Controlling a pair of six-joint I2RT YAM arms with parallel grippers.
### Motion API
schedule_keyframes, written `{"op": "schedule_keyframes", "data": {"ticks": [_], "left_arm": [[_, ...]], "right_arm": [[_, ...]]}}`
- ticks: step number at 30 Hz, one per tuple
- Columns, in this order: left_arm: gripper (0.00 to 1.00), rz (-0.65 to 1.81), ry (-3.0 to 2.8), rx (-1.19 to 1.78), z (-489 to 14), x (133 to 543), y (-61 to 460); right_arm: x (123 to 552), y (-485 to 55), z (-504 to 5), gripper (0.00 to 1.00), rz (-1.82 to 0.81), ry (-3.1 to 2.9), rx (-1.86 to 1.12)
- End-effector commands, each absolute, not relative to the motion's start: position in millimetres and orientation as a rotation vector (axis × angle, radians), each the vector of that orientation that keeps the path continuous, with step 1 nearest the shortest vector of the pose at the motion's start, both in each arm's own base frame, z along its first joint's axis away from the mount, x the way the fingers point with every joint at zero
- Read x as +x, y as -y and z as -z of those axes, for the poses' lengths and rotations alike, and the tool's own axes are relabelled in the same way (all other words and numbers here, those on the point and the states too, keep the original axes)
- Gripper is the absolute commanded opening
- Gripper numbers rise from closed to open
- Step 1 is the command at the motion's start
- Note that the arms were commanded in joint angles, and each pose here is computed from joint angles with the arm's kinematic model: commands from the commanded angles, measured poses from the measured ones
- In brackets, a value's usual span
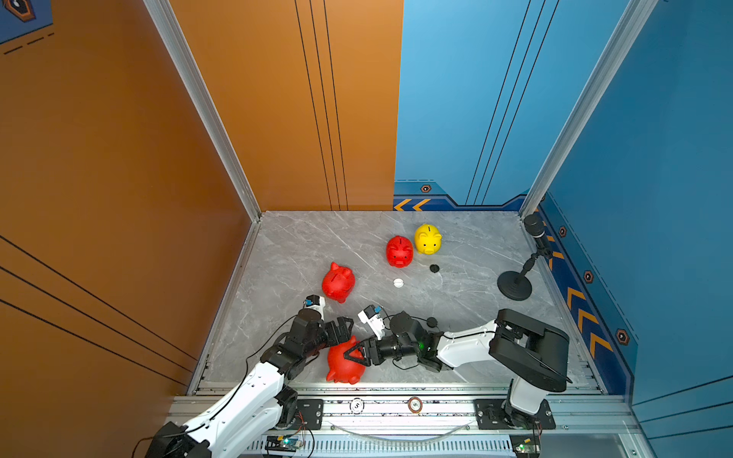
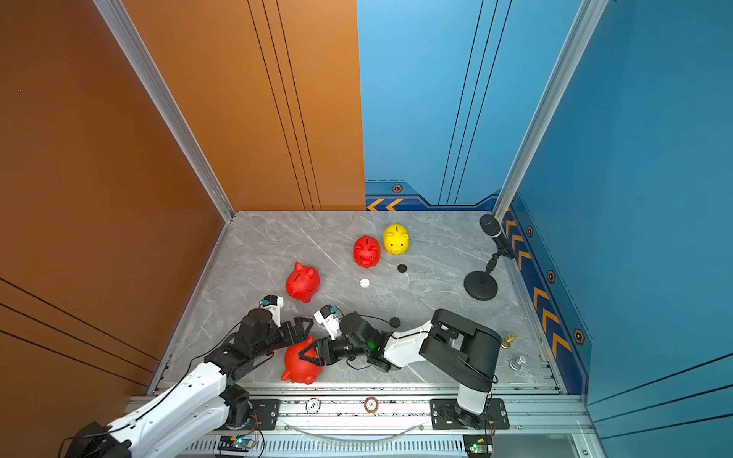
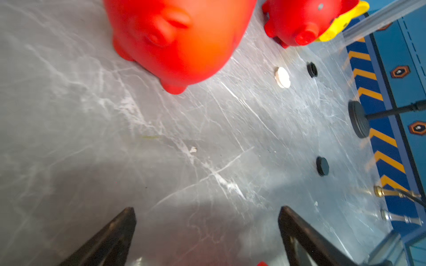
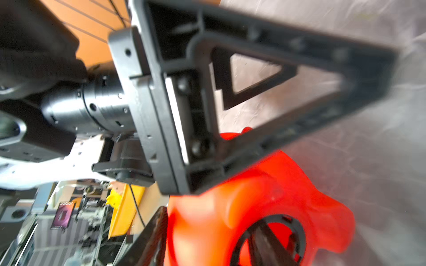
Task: Open piggy banks
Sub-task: Move the piggy bank to the center of the board.
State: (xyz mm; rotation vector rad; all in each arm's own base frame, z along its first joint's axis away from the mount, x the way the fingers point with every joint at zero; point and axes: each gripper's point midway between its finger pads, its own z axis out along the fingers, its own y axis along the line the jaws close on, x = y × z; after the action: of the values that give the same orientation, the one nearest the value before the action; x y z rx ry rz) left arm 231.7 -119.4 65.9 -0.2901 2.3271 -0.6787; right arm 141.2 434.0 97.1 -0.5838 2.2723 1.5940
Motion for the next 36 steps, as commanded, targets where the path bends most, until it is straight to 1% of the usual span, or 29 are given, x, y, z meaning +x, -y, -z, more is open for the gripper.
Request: {"op": "schedule_keyframes", "data": {"ticks": [1,6,13,18,22,27,31,36], "left_arm": [[0.98,0.595,-2.304,-0.396,-72.1,232.8,97.0],[0.98,0.62,-2.298,-0.429,-75.5,224.7,89.1],[0.98,0.705,-2.316,-0.409,-74.7,219.6,97.1],[0.98,0.891,-2.24,-0.312,-91.0,224.5,121.9],[0.98,1.095,-2.167,-0.234,-104.7,226.1,146.8],[0.98,1.174,-2.176,-0.191,-102.0,229.0,160.3],[0.98,1.218,-2.174,-0.157,-103.3,232.2,168.6],[0.98,1.257,-2.21,-0.082,-103.4,230.9,185.6]], "right_arm": [[155.5,-402.4,-43.1,0.53,-1.32,-2.443,-0.494],[163.5,-394.9,-37.0,0.52,-1.279,-2.451,-0.45],[191.2,-357.6,-21.3,0.52,-1.14,-2.466,-0.293],[206.1,-326.3,-18.8,0.53,-1.088,-2.468,-0.22],[212.8,-307.4,-16.5,0.55,-1.065,-2.477,-0.202],[219.4,-302.1,-18.9,0.59,-1.136,-2.46,-0.199],[218.5,-319.1,-33.5,0.64,-1.293,-2.406,-0.265],[211.5,-339.8,-51.9,0.67,-1.47,-2.323,-0.335]]}}
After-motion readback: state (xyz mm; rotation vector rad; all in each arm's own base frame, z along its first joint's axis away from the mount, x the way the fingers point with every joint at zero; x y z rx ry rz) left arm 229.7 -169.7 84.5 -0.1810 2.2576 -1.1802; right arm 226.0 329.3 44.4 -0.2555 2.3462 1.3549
